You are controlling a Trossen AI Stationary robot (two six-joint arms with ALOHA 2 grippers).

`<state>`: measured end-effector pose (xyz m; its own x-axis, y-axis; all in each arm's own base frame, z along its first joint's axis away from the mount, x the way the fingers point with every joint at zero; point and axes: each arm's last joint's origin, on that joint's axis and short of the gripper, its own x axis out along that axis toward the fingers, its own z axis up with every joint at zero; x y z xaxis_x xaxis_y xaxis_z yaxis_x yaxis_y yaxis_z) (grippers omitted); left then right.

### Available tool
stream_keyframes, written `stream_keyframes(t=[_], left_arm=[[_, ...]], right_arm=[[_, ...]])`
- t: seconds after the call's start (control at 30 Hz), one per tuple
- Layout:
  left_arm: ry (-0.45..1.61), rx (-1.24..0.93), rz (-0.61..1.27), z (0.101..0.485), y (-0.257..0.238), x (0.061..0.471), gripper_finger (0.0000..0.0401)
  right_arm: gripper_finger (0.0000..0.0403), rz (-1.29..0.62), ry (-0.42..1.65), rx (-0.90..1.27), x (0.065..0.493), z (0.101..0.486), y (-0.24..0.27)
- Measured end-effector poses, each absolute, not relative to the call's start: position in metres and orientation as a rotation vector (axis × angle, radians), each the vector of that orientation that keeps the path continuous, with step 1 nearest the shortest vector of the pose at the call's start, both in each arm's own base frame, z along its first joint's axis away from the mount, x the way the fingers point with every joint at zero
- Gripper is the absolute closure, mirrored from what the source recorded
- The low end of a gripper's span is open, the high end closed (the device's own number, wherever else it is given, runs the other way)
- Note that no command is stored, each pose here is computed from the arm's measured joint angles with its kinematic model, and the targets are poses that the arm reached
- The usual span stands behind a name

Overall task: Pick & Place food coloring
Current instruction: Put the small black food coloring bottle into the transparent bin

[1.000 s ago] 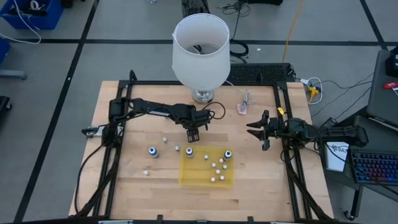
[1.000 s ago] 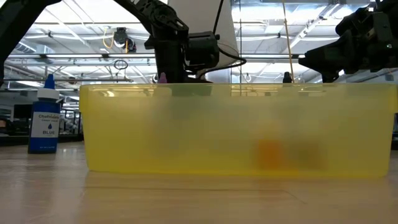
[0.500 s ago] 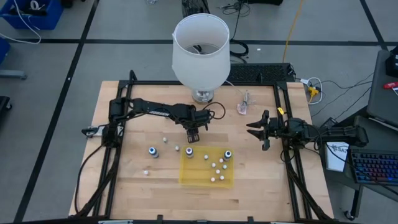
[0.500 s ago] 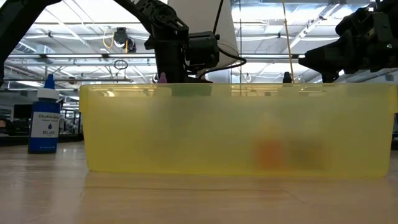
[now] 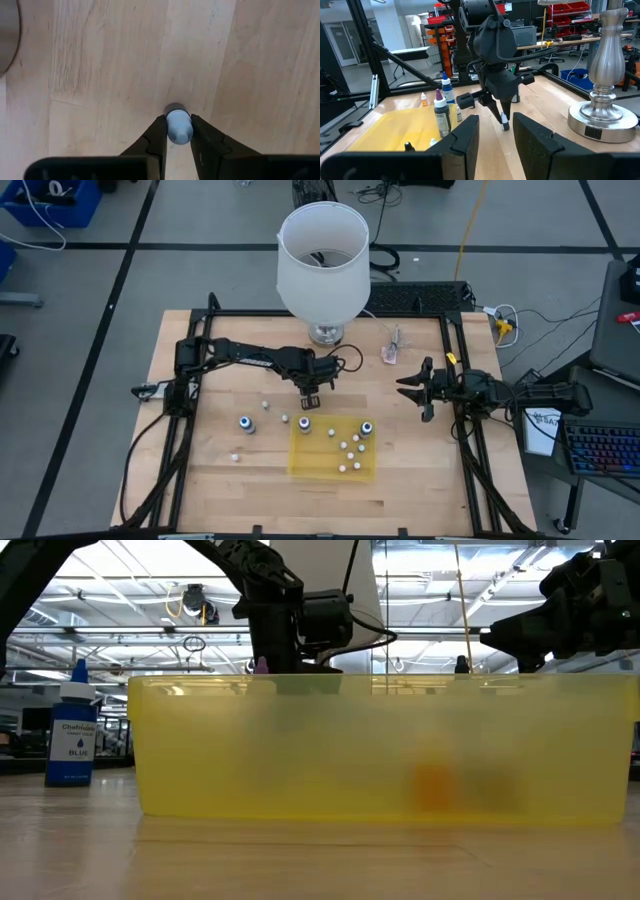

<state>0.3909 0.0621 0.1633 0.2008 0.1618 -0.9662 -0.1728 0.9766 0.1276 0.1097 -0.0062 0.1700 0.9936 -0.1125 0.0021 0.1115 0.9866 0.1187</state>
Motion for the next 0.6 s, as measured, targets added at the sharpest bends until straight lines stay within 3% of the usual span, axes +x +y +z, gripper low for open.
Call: stream_keyframes(t=[0.3, 0.6], left_arm=[[1.276, 0.053, 0.231, 0.212, 0.03, 0.386, 0.0335], [1.163, 0.162, 0.07, 0.26, -0.04, 0.386, 0.0332]], right_arm=[[0.0291, -0.113, -0.01, 0.119, 0.11, 0.17, -0.006], [0.0291, -0.112, -0.01, 0.119, 0.11, 0.17, -0.006]])
